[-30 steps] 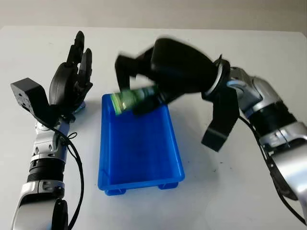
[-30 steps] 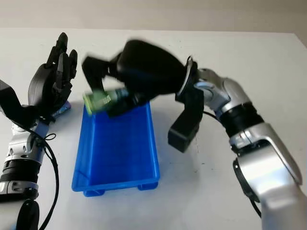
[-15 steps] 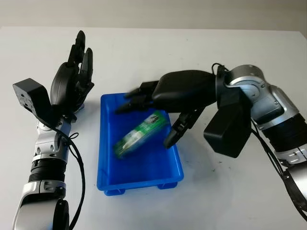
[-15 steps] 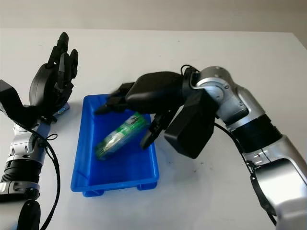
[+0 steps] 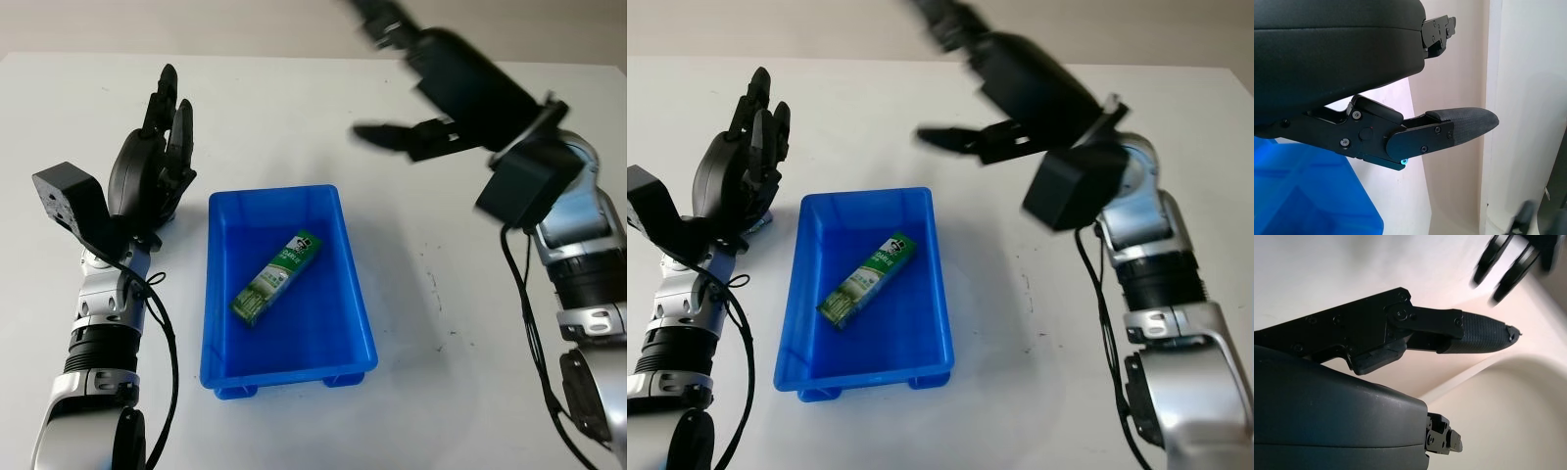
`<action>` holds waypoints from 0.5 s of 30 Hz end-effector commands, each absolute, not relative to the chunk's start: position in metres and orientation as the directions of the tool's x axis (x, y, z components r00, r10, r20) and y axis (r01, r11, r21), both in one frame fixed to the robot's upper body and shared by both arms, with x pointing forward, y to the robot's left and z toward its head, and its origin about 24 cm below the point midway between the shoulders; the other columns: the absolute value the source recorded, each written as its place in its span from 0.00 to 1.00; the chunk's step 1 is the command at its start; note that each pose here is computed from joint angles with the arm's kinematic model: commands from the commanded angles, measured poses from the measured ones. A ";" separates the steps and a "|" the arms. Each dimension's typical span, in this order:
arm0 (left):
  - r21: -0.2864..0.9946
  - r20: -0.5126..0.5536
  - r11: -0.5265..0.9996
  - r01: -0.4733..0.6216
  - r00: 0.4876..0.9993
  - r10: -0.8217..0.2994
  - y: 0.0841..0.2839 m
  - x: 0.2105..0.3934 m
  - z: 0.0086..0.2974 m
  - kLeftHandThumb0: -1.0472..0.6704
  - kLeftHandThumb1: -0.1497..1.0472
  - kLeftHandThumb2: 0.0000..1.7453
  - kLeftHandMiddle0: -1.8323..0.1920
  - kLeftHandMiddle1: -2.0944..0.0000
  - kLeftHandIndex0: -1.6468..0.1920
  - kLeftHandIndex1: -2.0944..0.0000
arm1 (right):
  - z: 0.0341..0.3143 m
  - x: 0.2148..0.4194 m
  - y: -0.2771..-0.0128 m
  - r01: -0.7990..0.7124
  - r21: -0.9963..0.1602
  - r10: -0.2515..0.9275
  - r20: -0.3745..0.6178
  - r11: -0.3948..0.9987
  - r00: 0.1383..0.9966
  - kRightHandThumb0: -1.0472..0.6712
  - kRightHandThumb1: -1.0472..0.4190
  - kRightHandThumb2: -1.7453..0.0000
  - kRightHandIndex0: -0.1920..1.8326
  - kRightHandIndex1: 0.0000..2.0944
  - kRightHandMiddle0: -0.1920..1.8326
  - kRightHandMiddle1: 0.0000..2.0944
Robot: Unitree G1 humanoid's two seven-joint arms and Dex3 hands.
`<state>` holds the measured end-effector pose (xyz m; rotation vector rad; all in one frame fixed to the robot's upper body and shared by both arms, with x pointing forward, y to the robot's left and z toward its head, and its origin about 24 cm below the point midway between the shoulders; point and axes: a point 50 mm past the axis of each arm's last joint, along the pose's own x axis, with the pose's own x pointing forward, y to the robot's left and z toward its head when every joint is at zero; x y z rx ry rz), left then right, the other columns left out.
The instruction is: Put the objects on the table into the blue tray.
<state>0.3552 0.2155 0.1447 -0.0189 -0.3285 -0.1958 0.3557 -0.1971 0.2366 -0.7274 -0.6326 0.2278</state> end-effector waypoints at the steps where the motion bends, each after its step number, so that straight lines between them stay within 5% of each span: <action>1: 0.021 0.321 0.982 0.190 0.929 -0.186 0.217 0.354 0.144 0.16 1.00 0.35 1.00 1.00 1.00 1.00 | 0.214 0.359 -0.211 0.011 -0.591 0.292 0.415 0.807 0.862 0.14 0.00 0.63 0.00 0.00 0.00 0.00; 8: 0.015 0.319 0.982 0.189 0.930 -0.184 0.216 0.355 0.144 0.16 1.00 0.34 1.00 1.00 1.00 1.00 | 0.165 0.360 -0.229 0.001 -0.345 0.073 0.202 0.938 0.977 0.15 0.00 0.62 0.00 0.00 0.00 0.00; 15: 0.024 0.323 0.981 0.194 0.927 -0.191 0.218 0.355 0.145 0.16 1.00 0.35 1.00 1.00 1.00 1.00 | 0.136 0.357 -0.232 0.068 -0.184 -0.047 0.118 0.980 0.992 0.17 0.00 0.60 0.00 0.00 0.00 0.00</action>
